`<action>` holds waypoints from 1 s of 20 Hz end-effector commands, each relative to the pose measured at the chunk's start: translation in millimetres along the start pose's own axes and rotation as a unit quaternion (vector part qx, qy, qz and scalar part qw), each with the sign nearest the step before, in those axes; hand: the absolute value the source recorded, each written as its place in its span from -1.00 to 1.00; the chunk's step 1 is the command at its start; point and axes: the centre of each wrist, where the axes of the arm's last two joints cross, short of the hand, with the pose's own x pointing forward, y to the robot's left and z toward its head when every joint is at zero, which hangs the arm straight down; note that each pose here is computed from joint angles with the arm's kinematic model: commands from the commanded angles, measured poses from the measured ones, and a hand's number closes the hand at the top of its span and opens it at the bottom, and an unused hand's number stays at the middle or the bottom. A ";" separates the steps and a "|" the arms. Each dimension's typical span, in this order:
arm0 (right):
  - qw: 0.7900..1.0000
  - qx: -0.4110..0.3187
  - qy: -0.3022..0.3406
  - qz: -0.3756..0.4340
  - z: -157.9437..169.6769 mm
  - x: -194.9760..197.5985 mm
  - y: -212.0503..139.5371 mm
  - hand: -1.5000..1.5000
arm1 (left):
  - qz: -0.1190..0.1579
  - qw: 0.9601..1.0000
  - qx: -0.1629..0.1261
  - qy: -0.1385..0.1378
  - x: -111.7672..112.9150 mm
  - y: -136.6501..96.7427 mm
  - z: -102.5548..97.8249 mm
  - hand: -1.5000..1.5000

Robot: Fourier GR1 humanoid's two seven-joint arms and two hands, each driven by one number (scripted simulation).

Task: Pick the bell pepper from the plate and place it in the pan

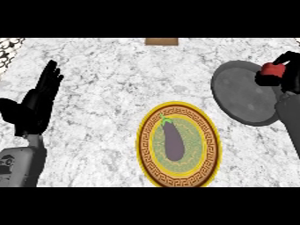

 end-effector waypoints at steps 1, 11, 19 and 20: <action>1.000 0.015 0.005 0.001 -9.3 -22.4 6.8 1.00 | 0.002 1.000 -0.008 0.001 1.7 -19.8 -3.7 0.00; 0.970 0.176 0.063 -0.156 12.6 -47.4 30.3 -1.00 | 0.004 1.000 -0.012 -0.012 16.6 -5.8 -10.4 0.00; 0.966 0.051 0.033 -0.250 23.8 -67.6 32.7 -1.00 | 0.001 1.000 -0.003 0.012 9.4 -15.2 -0.4 0.00; 0.958 0.039 0.029 -0.282 -0.5 -59.1 12.8 -1.00 | -0.003 1.000 0.012 0.002 4.5 -7.4 -1.2 0.00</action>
